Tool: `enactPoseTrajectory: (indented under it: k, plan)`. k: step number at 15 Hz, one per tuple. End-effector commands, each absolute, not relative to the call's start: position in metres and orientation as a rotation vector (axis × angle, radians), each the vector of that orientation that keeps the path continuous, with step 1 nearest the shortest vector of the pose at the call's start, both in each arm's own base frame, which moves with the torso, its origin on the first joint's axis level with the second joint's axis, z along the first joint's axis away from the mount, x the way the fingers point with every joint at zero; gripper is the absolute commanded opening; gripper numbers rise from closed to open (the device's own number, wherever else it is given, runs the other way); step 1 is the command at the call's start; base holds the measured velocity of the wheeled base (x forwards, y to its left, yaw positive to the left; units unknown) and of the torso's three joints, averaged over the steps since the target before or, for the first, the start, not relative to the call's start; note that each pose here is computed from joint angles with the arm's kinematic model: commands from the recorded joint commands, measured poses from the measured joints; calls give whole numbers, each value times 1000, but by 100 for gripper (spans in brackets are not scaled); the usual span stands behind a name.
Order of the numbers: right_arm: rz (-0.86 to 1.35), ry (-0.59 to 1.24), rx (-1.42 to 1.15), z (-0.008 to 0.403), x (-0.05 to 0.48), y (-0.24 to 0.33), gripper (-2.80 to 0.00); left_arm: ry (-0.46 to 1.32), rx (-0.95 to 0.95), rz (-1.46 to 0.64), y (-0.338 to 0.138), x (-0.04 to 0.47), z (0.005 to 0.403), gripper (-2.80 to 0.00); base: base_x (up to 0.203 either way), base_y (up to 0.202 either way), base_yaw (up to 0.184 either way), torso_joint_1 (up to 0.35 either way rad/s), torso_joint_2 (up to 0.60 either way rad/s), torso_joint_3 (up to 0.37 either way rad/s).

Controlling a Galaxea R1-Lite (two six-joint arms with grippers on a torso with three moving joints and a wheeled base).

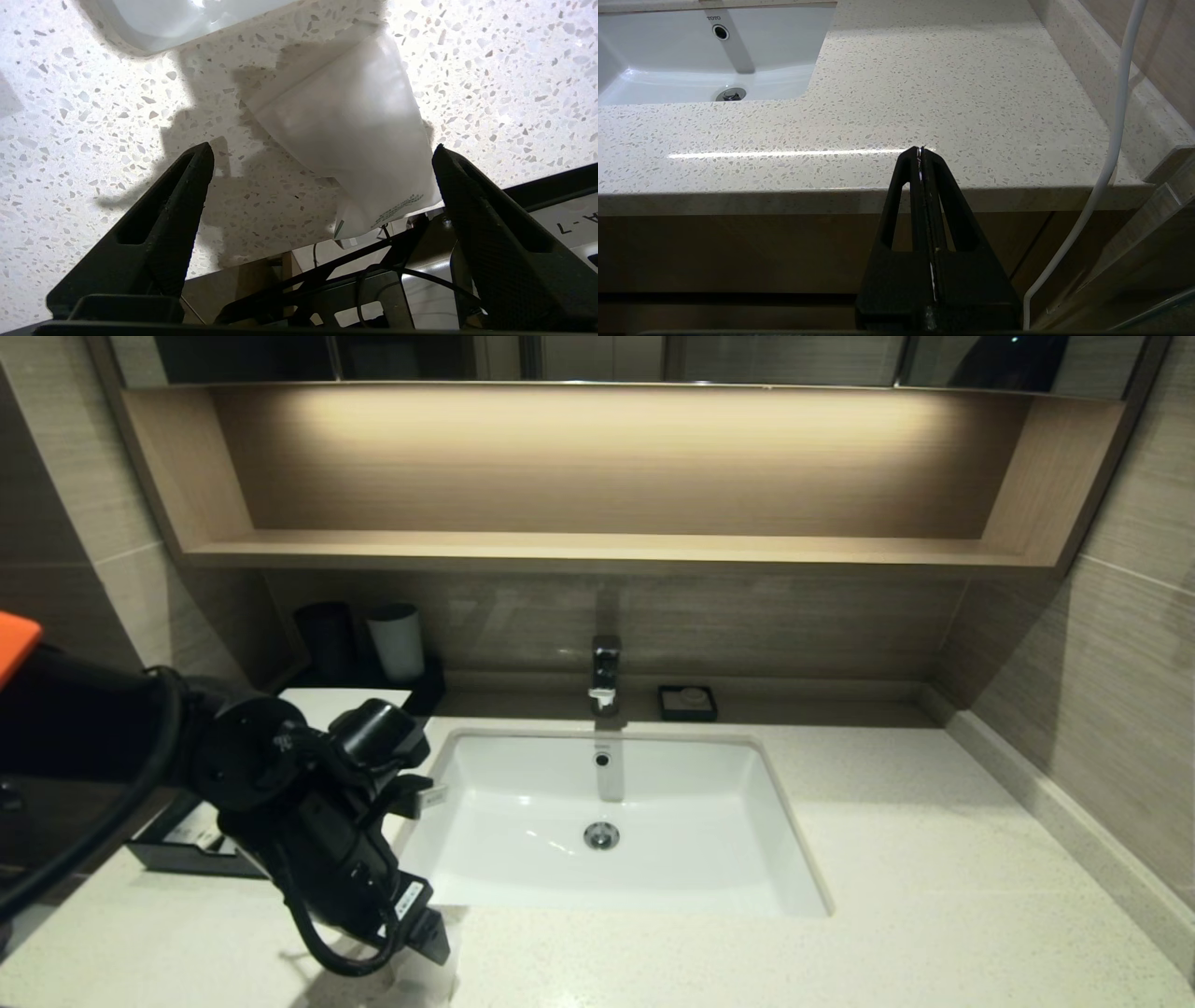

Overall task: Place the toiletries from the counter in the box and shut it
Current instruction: Pick up the bathroom toiletry

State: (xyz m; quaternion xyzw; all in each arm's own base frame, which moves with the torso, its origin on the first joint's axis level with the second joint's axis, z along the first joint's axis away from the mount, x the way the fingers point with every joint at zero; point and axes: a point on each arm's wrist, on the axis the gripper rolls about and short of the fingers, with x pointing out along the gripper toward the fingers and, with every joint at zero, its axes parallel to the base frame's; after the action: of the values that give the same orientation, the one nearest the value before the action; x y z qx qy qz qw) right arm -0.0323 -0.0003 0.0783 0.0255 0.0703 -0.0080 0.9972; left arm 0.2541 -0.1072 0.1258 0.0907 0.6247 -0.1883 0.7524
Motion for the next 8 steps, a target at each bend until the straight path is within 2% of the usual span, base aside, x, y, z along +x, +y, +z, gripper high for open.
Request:
enactPoseTrajectory:
  k: [1, 5, 6, 7, 8]
  plan:
    - [-16, 142, 51, 78, -32, 0, -280, 1363, 206, -441, -107, 254, 126, 0, 0, 0, 0, 0, 0, 0]
    - [-16, 142, 51, 78, -32, 0, -280, 1404, 229, -477, -107, 252, 118, 0, 0, 0, 0, 0, 0, 0]
    - [-16, 142, 51, 78, -32, 0, -280, 1413, 234, -478, -106, 250, 115, -134, 0, 0, 0, 0, 0, 0]
    - [-15, 142, 51, 78, -32, 0, -280, 1419, 244, -485, -106, 250, 112, -280, 0, 0, 0, 0, 0, 0]
    - [-16, 142, 51, 78, -32, 0, -280, 1423, 255, -493, -106, 250, 110, -280, 0, 0, 0, 0, 0, 0]
